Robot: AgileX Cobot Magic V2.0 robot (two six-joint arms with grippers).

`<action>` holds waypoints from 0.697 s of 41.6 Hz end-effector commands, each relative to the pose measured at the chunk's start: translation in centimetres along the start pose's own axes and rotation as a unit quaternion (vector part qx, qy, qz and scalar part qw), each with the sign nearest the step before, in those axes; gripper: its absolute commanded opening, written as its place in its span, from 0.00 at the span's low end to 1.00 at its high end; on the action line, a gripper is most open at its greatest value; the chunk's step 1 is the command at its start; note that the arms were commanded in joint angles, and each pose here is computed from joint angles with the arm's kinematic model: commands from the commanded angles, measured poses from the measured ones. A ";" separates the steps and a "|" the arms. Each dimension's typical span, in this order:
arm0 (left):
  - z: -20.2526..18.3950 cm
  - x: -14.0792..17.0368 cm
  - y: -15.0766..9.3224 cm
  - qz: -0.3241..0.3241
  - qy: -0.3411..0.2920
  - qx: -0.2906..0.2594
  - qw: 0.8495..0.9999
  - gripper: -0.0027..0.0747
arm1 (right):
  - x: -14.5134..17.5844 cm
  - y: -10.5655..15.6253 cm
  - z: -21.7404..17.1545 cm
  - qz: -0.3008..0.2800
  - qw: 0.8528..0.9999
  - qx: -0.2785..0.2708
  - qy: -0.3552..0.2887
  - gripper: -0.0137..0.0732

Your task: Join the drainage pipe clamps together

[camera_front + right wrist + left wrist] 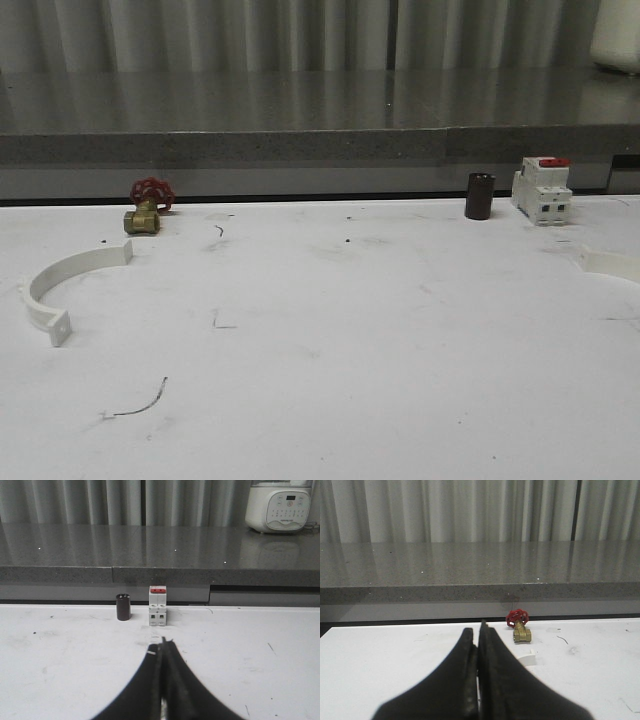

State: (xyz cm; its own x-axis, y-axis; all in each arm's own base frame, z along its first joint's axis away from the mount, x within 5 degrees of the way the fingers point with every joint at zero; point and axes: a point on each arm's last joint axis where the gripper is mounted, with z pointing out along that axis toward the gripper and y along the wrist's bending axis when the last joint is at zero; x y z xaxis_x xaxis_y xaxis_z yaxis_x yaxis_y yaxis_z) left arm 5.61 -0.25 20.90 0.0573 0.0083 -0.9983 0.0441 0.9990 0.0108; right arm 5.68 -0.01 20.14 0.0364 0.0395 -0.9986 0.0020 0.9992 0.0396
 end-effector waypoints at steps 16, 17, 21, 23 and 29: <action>-2.4 -10.6 0.1 -0.013 -0.146 0.002 0.989 0.01 | -10.1 0.6 -2.8 0.029 0.995 -0.014 -0.099 0.02; -2.6 -11.4 0.1 -0.013 -0.149 0.002 0.989 0.01 | -10.8 0.6 -3.0 0.028 0.994 -0.015 -0.100 0.02; -2.6 -14.2 0.1 -0.013 -0.123 0.003 0.992 0.01 | -12.8 0.7 -3.0 0.024 0.995 -0.016 -0.093 0.02; -2.5 -15.6 0.1 -0.013 -0.101 0.003 0.995 0.01 | -13.9 0.8 -2.8 0.024 0.995 -0.017 -0.090 0.02; -0.3 -18.4 0.1 -0.012 -0.011 0.004 1.000 0.01 | -16.4 1.0 -0.9 0.024 0.999 -0.018 -0.036 0.02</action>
State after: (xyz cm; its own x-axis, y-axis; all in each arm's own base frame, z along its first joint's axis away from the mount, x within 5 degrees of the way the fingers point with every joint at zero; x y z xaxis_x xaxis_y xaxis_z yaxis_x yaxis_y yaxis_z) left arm 3.48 -0.18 37.35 0.0726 0.0013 -0.9974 0.0472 0.9989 0.0047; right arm 3.56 0.40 34.51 0.0728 0.0964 -0.9927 -0.0474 0.9945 0.0931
